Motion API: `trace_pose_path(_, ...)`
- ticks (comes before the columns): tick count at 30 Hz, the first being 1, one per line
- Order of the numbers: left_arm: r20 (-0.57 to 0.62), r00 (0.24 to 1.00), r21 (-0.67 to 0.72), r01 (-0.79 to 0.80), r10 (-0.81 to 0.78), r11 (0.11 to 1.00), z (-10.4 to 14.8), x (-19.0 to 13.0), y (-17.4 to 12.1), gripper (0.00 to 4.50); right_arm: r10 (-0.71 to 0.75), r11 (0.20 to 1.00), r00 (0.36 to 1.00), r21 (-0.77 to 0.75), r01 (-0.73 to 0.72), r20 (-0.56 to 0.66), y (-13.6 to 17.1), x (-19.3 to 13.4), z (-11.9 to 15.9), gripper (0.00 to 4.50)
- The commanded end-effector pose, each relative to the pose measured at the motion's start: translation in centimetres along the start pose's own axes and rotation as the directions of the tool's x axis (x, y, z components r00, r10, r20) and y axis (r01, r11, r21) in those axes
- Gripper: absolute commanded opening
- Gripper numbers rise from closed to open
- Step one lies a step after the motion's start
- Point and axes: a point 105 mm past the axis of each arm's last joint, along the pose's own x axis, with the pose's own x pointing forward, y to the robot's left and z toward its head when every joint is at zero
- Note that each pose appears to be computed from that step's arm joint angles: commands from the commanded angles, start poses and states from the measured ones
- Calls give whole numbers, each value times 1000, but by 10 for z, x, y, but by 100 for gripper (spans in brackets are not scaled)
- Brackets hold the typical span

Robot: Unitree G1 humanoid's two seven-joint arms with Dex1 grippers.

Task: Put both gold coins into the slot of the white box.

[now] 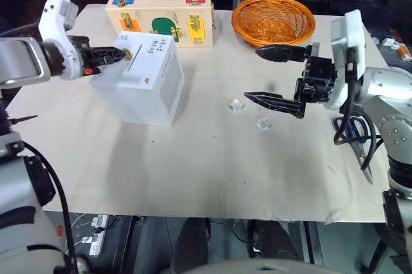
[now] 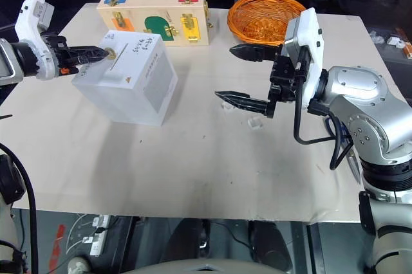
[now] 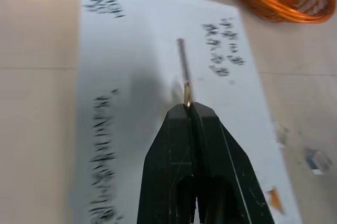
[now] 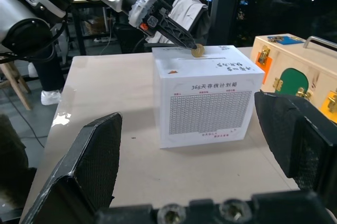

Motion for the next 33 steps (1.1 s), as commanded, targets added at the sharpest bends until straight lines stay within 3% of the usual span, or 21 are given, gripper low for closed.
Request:
trace_pose_path(1, 13, 1000, 17, -12, 12, 1000, 7, -5, 0, 0, -6, 999, 1000, -38, 7, 29, 3, -4, 13, 441)
trace_pose_path(9, -6, 999, -14, 51, -51, 999, 7, 0, -15, 0, -12, 999, 1000, -29, 12, 27, 3, -5, 11, 441)
trace_pose_path(19, -21, 1000, 26, -13, 14, 1000, 3, 3, -8, 0, -12, 1000, 1000, -23, 12, 19, 5, -7, 8, 441)
trace_pose_path(33, -38, 998, 170, -40, 47, 985, 1, 6, -22, 0, -10, 1000, 1000, -17, 11, 16, 8, -8, 5, 441)
